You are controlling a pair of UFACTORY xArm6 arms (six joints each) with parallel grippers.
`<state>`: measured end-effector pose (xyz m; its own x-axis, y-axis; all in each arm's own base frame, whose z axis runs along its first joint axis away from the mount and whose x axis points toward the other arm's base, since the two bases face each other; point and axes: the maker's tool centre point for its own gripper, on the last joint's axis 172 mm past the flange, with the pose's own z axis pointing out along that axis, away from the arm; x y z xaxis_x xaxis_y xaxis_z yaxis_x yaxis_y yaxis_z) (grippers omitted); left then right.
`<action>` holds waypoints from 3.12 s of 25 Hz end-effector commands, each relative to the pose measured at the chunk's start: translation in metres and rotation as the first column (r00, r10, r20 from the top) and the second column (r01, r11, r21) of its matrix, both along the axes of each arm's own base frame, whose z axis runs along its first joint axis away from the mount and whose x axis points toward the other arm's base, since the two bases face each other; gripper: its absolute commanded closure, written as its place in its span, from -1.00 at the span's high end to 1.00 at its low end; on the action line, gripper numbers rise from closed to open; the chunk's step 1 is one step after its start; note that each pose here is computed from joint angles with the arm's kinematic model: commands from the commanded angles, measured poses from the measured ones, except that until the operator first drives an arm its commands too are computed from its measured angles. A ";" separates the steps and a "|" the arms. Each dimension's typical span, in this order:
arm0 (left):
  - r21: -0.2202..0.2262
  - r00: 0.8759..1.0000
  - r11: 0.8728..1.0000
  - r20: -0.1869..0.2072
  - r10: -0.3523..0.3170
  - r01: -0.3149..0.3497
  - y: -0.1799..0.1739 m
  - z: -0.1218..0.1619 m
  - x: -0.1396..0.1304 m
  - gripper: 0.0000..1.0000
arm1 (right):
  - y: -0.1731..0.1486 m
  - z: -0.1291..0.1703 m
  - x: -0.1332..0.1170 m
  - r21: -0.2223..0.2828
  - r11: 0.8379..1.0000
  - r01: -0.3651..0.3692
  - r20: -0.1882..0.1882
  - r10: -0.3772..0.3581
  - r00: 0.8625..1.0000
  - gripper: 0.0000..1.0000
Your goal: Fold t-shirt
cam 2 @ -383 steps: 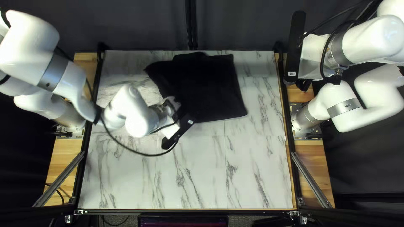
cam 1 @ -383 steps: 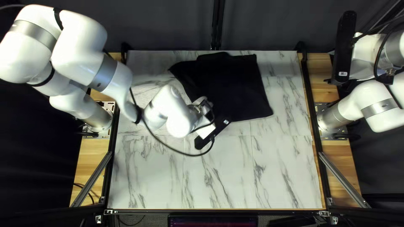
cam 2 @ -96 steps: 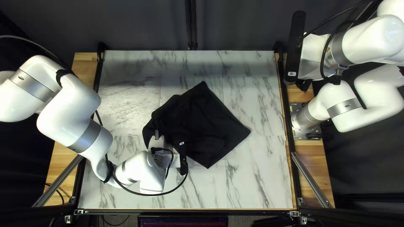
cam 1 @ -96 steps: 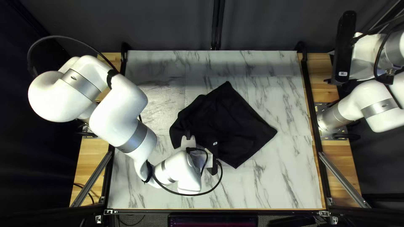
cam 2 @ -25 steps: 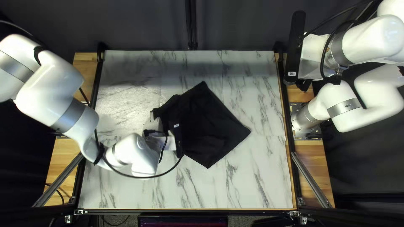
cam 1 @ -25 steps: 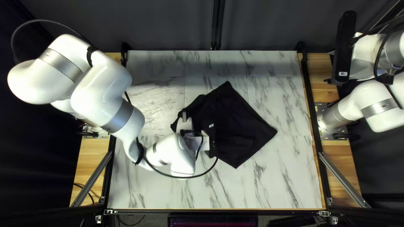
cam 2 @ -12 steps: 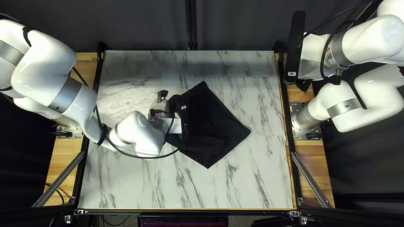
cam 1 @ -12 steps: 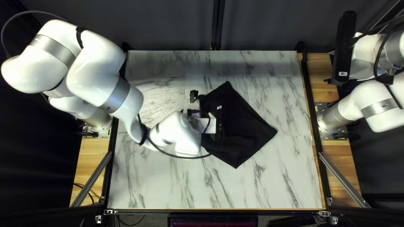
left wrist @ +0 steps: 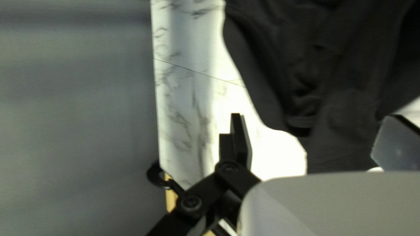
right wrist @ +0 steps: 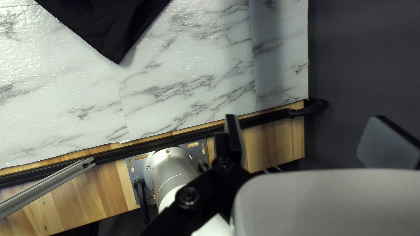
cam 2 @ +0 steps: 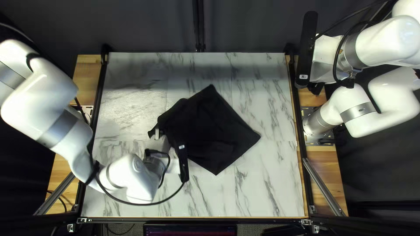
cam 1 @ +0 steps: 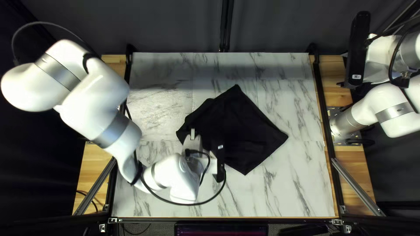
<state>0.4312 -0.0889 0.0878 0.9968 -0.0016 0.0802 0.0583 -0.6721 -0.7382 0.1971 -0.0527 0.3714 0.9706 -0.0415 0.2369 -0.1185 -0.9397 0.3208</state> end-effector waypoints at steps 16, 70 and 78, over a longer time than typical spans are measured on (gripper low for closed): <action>0.006 0.996 0.996 -0.035 0.084 -0.084 0.021 -0.039 -0.028 1.00 | 0.000 0.000 0.000 0.000 1.000 0.000 0.000 0.000 1.000 1.00; -0.391 0.871 0.897 -0.346 -0.348 0.203 0.088 0.087 -0.082 1.00 | 0.000 0.000 0.000 0.000 1.000 0.000 0.000 0.000 1.000 1.00; -0.500 0.855 0.843 -0.332 -0.399 0.199 0.073 0.061 -0.046 1.00 | 0.000 0.000 0.000 0.000 1.000 0.000 0.000 0.000 1.000 1.00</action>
